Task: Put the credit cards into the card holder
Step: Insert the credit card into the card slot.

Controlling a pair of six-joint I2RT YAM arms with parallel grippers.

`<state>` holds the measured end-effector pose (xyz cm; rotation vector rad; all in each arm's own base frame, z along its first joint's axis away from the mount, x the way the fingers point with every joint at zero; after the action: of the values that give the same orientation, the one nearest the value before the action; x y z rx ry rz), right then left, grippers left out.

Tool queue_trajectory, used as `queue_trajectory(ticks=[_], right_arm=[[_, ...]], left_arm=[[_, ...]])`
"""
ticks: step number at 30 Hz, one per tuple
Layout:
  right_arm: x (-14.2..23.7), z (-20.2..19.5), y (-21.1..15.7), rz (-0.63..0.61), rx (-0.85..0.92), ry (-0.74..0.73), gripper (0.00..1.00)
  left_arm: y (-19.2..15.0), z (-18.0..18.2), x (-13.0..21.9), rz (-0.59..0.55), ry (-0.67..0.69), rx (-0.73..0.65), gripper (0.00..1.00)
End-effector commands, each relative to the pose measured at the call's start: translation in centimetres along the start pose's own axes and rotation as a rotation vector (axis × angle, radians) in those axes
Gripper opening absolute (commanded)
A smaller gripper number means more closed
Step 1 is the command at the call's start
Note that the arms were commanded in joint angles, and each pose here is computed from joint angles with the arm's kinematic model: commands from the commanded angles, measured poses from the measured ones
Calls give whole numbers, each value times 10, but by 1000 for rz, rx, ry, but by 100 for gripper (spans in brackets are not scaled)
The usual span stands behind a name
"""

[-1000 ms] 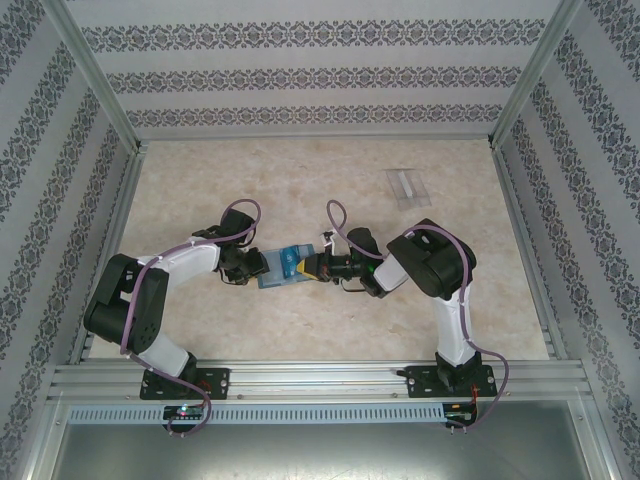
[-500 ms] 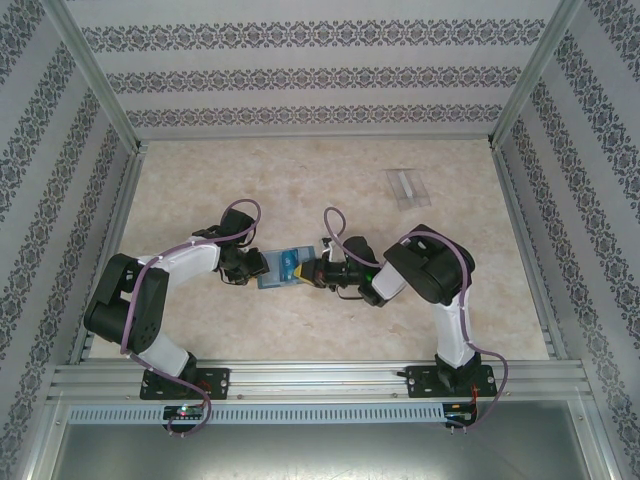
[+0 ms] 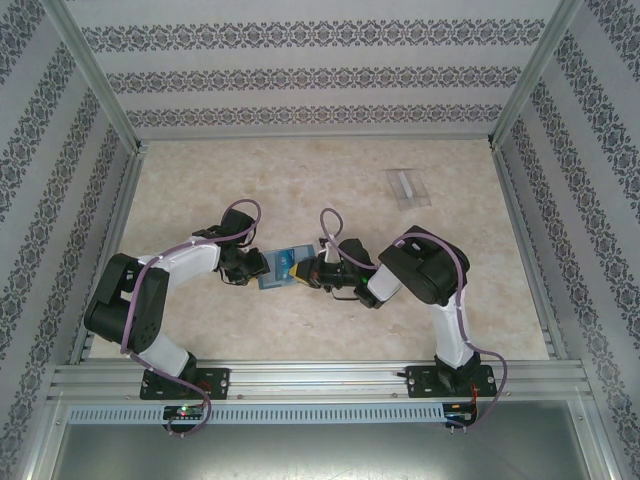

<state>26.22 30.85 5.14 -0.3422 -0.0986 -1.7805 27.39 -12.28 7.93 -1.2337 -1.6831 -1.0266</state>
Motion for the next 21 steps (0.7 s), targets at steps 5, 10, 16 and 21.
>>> queue_trajectory(ticks=[5, 10, 16, 21], right_arm=[[-23, -17, -21, 94, -35, -94, 0], [-24, -13, -25, 99, 6, -145, 0], [-12, -7, -22, 81, 47, -200, 23], [-1, 2, -21, 45, 76, -230, 34]], left_arm=[[-8, 0, -4, 41, -14, -11, 32], [-7, 0, -3, 36, -17, -13, 32], [-6, -1, 0, 28, -14, -25, 34], [-6, -5, 7, 20, -55, -42, 36]])
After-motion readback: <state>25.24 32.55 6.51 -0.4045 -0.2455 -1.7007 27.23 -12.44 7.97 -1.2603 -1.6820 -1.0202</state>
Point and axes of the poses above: each hand's point on the last joint's axis, 136 mm out from that joint toward the fingers, its own x axis back along the fingers, its own z axis along the line the jaws close on, y = z × x, the point moved 6 cm from there along x, back along the fingers, and after that the axes turned 11 degrees about -x, right-handed, at the moved point
